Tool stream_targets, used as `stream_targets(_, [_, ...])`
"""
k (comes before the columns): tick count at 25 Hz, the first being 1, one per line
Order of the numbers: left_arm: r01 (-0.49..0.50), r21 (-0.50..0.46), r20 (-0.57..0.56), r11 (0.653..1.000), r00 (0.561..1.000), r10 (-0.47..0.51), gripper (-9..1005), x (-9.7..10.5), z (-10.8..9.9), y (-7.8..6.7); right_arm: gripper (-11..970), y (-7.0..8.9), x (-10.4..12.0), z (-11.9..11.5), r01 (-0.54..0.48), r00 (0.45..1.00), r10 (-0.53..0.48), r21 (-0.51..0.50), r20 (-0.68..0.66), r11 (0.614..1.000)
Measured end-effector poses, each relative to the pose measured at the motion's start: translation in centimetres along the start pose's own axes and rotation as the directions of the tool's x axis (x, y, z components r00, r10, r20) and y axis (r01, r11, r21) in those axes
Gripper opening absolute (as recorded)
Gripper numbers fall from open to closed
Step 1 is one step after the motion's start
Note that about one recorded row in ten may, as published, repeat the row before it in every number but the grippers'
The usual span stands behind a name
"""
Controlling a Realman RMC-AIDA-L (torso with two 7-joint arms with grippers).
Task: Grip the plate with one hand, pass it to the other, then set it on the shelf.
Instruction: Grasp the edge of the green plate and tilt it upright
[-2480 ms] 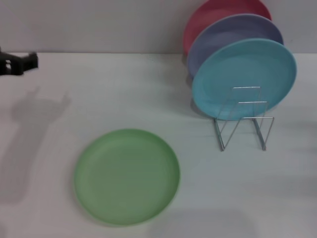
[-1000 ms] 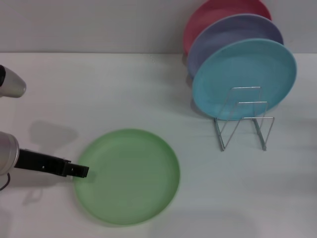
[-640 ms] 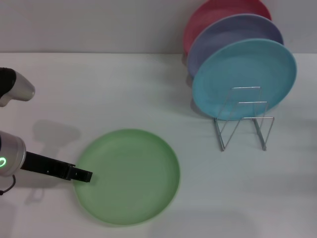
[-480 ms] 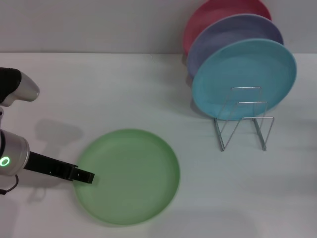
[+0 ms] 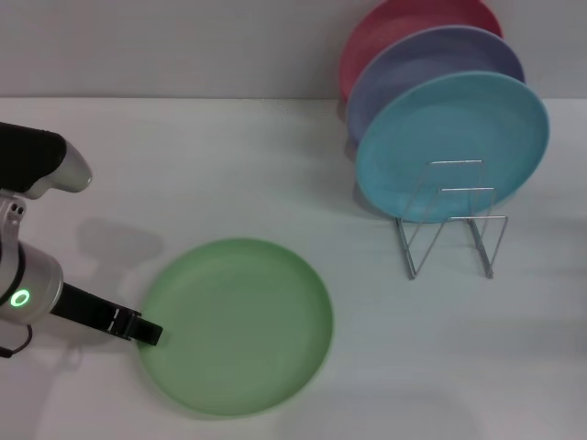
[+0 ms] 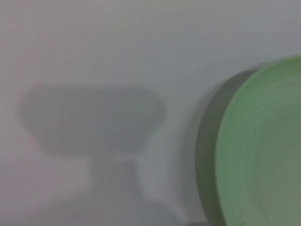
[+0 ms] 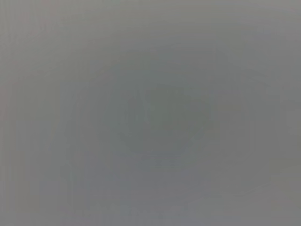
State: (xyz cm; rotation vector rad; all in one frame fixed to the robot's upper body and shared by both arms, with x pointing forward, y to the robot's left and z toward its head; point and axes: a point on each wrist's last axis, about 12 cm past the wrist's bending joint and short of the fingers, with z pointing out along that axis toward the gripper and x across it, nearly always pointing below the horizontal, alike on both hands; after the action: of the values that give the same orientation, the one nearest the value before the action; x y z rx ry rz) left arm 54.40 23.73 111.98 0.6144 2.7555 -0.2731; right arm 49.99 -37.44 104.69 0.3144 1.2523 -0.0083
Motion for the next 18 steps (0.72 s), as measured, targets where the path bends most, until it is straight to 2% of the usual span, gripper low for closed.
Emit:
stream_targets(7, [-0.009, 0.002, 0.0, 1.0, 1.0, 0.009, 700, -0.31, -0.31, -0.33, 774, 0.01, -0.1, 0.1, 0.008, 1.0, -0.008, -0.011, 0.002, 1.0])
stream_targets(10, [-0.014, 0.004, -0.003, 1.0, 1.0, 0.014, 469, -0.33, -0.32, -0.47, 774, -0.04, -0.12, 0.09, 0.01, 1.0, -0.01, -0.01, 0.003, 1.0])
stream_targets(18, [-0.025, 0.006, -0.006, 1.0, 1.0, 0.025, 165, -0.36, -0.29, -0.82, 772, -0.28, -0.22, -0.06, 0.015, 1.0, -0.015, -0.006, 0.005, 1.0])
